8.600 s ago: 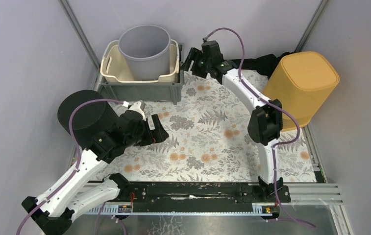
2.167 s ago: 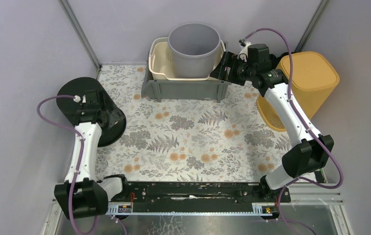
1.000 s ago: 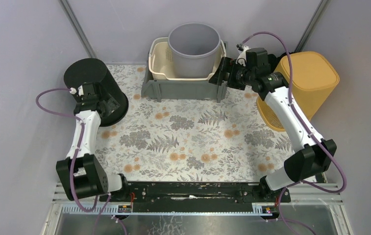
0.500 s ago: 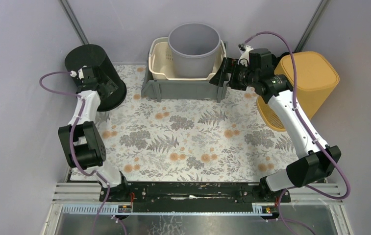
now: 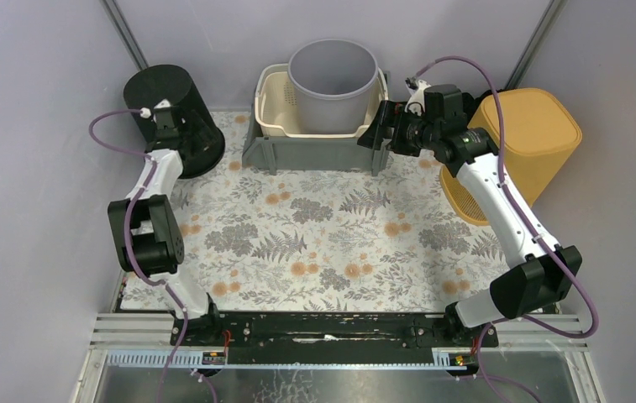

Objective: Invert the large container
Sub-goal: Move the container to the corner of the board, then pick up the container from the container.

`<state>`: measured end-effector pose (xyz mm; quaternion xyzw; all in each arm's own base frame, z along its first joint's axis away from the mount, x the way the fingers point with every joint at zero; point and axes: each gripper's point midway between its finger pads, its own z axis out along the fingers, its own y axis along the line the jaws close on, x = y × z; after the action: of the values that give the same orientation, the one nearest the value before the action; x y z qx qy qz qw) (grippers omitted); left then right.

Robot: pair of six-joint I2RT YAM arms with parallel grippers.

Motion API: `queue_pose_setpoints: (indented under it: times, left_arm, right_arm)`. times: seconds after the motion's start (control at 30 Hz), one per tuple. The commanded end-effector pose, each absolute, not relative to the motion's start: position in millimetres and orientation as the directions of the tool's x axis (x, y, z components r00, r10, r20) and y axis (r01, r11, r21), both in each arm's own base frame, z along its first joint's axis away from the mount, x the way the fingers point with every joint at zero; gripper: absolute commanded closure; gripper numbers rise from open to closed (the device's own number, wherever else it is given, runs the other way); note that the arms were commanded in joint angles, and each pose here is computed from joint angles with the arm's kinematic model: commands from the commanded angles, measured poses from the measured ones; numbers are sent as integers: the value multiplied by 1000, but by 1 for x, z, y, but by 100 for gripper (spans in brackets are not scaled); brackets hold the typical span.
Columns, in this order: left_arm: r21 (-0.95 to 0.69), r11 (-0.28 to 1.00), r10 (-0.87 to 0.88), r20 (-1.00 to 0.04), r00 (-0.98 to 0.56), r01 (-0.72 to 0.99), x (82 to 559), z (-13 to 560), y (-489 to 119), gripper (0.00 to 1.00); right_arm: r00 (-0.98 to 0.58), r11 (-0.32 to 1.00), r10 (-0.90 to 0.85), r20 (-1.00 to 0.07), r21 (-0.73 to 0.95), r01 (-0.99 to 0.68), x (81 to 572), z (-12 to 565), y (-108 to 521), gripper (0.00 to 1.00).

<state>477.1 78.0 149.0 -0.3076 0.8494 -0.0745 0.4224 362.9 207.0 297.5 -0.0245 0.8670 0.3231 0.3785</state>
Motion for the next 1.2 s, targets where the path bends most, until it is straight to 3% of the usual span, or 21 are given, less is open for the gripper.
queue_pose_setpoints:
  times: [0.0, 0.17, 0.3, 0.6, 0.8, 1.17]
  left_arm:
    - [-401, 820, -570, -630, -527, -408, 483, 121, 50, 1]
    - [-412, 837, -547, -641, -538, -359, 471, 135, 21, 0]
    - [-429, 855, -517, -656, -550, -292, 436, 162, -21, 0]
    - [-505, 860, -435, -655, -618, -71, 301, 203, -114, 0]
    - [-577, 816, -452, -594, -666, -39, 232, 198, -121, 0]
    - [-563, 826, -391, -612, -687, 30, 211, 210, -121, 0]
  right_arm:
    - [-695, 762, 192, -693, 551, -339, 360, 307, 215, 0]
    - [-699, 753, 195, -688, 562, -343, 356, 309, 216, 0]
    - [-714, 731, 191, -673, 583, -355, 352, 311, 222, 0]
    - [-731, 688, 200, -652, 625, -369, 323, 316, 227, 0]
    - [-754, 671, 206, -624, 651, -355, 310, 304, 236, 1]
    - [-781, 694, 183, -597, 642, -328, 303, 284, 255, 0]
